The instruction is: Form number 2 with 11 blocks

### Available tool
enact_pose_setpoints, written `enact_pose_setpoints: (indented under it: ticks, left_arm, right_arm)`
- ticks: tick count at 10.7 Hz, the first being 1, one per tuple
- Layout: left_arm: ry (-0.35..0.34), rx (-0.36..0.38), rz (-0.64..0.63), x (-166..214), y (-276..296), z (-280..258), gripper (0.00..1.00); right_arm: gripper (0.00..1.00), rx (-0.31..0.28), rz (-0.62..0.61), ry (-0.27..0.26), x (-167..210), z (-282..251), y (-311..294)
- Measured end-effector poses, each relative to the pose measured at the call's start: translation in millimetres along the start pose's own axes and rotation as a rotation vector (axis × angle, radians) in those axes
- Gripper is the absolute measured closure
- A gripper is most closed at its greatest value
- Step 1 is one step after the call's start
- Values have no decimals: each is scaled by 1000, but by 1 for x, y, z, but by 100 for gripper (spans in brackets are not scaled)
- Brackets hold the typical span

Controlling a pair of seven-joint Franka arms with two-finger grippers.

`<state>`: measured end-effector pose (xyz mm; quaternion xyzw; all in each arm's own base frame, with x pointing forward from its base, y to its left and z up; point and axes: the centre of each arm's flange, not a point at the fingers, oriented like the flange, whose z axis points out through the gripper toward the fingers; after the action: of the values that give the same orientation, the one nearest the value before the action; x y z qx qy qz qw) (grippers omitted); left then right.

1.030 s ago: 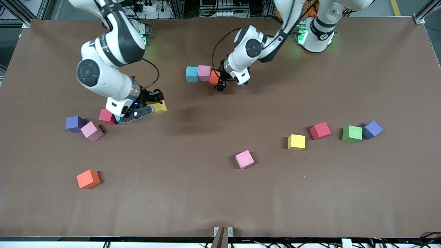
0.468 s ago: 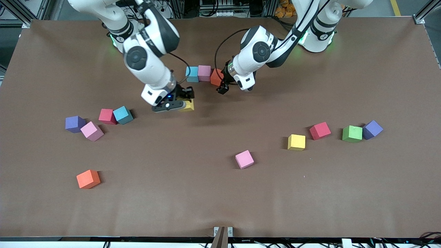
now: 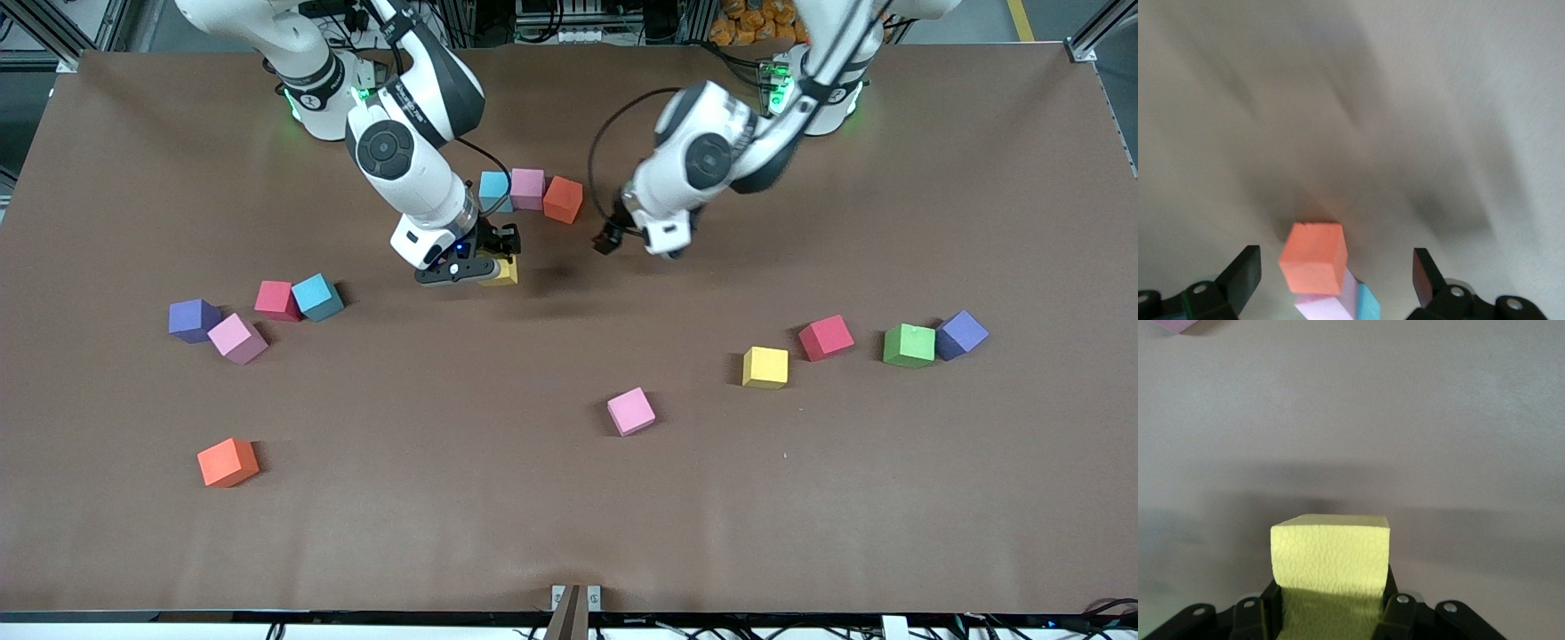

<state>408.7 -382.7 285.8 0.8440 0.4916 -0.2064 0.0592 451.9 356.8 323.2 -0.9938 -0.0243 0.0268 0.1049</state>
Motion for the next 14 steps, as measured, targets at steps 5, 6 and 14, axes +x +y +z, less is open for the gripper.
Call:
enact_pose_setpoints:
  ticks: [5,6,14]
  left_arm:
    - [121,92,282,109,3,-54,0]
    - [148,110,338,127,7,-70,0]
    - [274,121,781,230,21,-160,0]
  right_arm:
    - [44,-1,3,3,-1,4,3]
    - [44,-1,3,3,-1,4,3]
    - [44,18,61,53,-15,27,-15]
